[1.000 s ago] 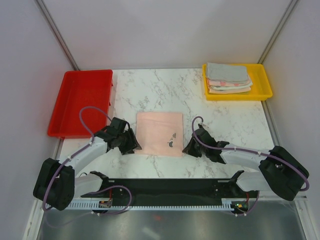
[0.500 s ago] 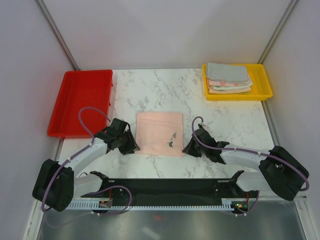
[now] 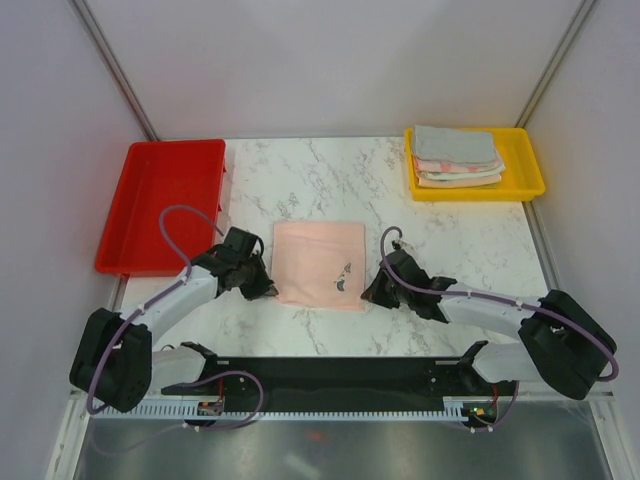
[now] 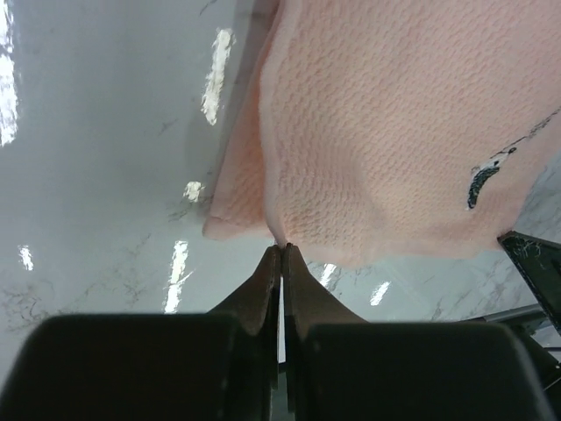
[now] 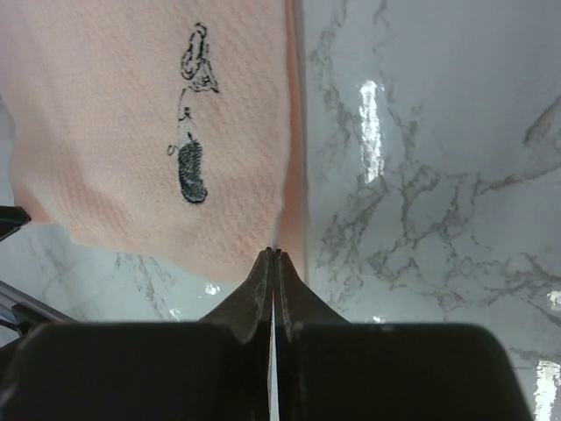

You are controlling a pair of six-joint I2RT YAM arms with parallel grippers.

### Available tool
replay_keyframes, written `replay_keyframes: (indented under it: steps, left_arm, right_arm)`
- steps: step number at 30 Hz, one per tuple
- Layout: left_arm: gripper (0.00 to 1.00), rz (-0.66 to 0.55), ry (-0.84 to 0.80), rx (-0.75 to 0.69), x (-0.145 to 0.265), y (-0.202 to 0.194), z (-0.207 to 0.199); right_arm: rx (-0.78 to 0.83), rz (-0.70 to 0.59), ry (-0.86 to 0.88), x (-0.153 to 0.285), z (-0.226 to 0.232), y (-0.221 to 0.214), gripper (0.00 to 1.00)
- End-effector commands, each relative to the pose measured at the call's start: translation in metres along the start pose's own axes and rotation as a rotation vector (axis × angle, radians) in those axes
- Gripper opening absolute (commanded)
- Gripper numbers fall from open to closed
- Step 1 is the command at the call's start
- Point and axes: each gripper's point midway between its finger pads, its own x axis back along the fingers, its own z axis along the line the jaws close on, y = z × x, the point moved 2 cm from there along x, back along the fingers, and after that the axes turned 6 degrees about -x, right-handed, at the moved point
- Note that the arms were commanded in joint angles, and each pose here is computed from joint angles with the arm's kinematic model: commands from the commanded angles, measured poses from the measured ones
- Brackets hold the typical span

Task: Fold and stack the towels
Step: Fold the towel

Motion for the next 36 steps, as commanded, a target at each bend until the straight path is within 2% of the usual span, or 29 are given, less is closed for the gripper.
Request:
replay_keyframes:
  steps: [1, 5, 7, 10, 11, 17, 27, 36]
  left_arm:
    - [0.02, -0.091, 0.006, -0.035, 0.009, 0.034, -0.019]
    - [0.02, -0.143, -0.009, -0.082, 0.028, 0.073, -0.048]
    - [0.02, -0.155, -0.015, -0.092, 0.036, 0.077, -0.051]
    - [0.02, -0.143, 0.023, -0.085, 0.029, 0.063, -0.034]
    - [0.02, -0.107, 0.059, -0.082, 0.019, 0.049, -0.018]
    - [0.02, -0.047, 0.089, -0.06, -0.01, 0.014, 0.014]
    - [0.02, -0.066, 0.181, -0.071, -0.014, 0.014, 0.033]
    - [0.02, -0.118, 0.203, -0.102, -0.001, 0.037, 0.022]
  right_arm:
    - [0.043, -0.045, 0.052, 0.003, 0.03, 0.018, 0.0]
    - [0.114, -0.088, 0.126, 0.015, 0.079, 0.046, 0.0]
    - [0.135, -0.089, 0.131, 0.023, 0.088, 0.049, 0.0]
    - [0.083, -0.06, 0.161, 0.022, 0.076, 0.034, 0.0]
    - [0.071, -0.018, 0.14, 0.015, 0.052, 0.016, 0.0]
    - [-0.014, 0.057, 0.233, 0.002, 0.03, -0.025, 0.0]
    - [-0.04, 0.012, 0.18, 0.0, 0.002, -0.027, 0.0]
    - [-0.033, -0.005, 0.184, 0.005, 0.002, -0.024, 0.0]
